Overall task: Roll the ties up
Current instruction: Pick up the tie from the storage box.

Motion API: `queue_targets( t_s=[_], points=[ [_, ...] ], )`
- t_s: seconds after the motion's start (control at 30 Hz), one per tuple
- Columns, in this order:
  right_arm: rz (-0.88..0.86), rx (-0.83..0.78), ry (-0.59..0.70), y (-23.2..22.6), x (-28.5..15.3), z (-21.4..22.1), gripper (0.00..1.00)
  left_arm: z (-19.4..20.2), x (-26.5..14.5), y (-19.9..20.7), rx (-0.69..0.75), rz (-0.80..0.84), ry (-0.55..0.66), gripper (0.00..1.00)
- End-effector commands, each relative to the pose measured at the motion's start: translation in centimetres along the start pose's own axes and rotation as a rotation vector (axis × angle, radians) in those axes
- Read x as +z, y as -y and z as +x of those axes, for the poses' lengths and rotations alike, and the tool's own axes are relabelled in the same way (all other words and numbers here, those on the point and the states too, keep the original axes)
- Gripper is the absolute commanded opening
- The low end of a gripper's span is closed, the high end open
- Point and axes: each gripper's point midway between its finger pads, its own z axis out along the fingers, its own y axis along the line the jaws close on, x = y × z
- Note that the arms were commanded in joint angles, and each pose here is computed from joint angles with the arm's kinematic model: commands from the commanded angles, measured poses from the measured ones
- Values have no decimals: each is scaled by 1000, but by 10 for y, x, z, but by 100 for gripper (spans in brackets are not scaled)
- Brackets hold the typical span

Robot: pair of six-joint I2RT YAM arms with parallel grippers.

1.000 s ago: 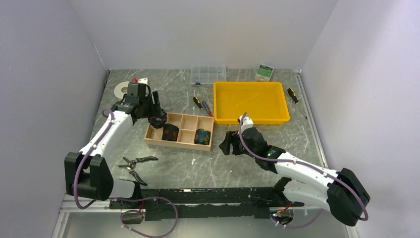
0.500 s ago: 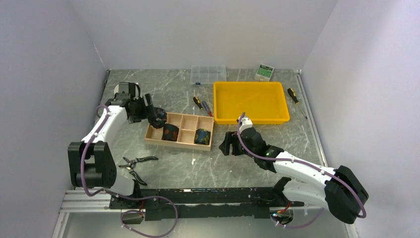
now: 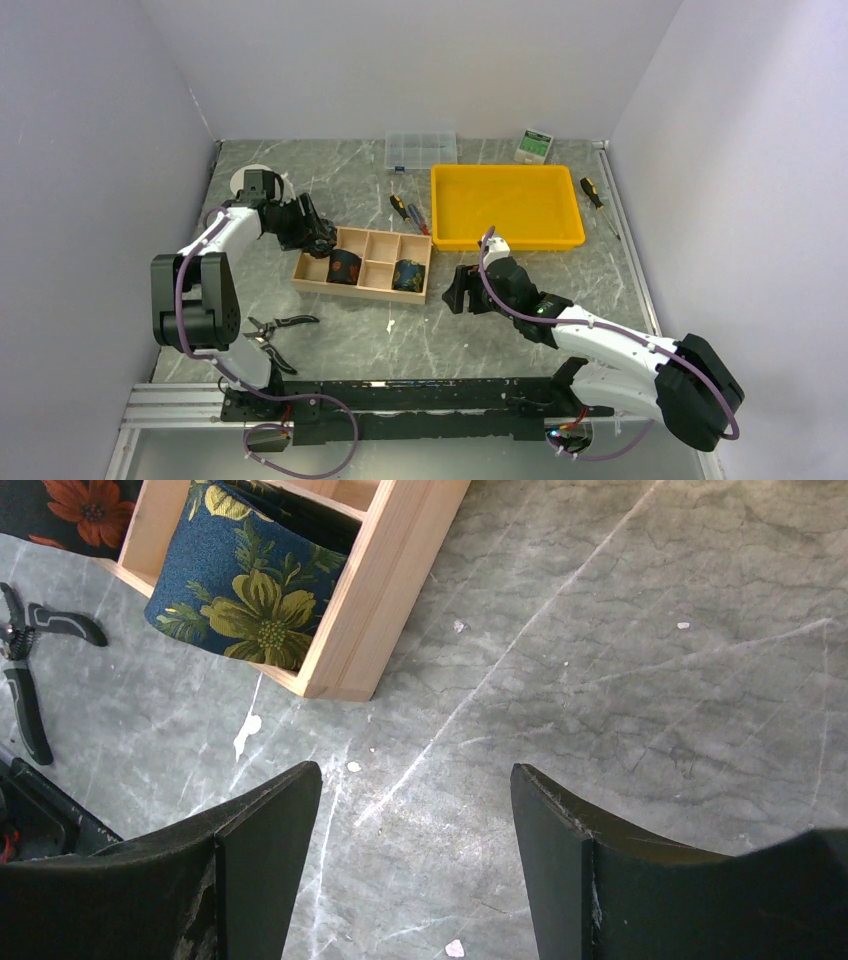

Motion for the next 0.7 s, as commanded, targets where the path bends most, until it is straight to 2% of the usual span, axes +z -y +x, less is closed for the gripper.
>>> queue_targets(
  t_s=[0.0,0.1,0.2,0.43,0.53,0.67],
  points=[
    [-26,13,49,-11,-1,-17,74,2,7,14,-1,100,-35,62],
    [-23,11,48,-11,0,-17,74,8,12,9,-4,91,-61,53],
    [-22,11,48,-10,0,-17,74,12,14,8,-5,88,-69,38],
    [-18,10,54,-11,-2,-20,74,-6,-12,17,26,68,10,3],
    [-14,9,65,-11,-4,-24,74,-20,-36,21,36,34,87,3],
    [-10,4,82,-11,-8,-29,74,-44,-87,30,52,-22,271,3]
  ],
)
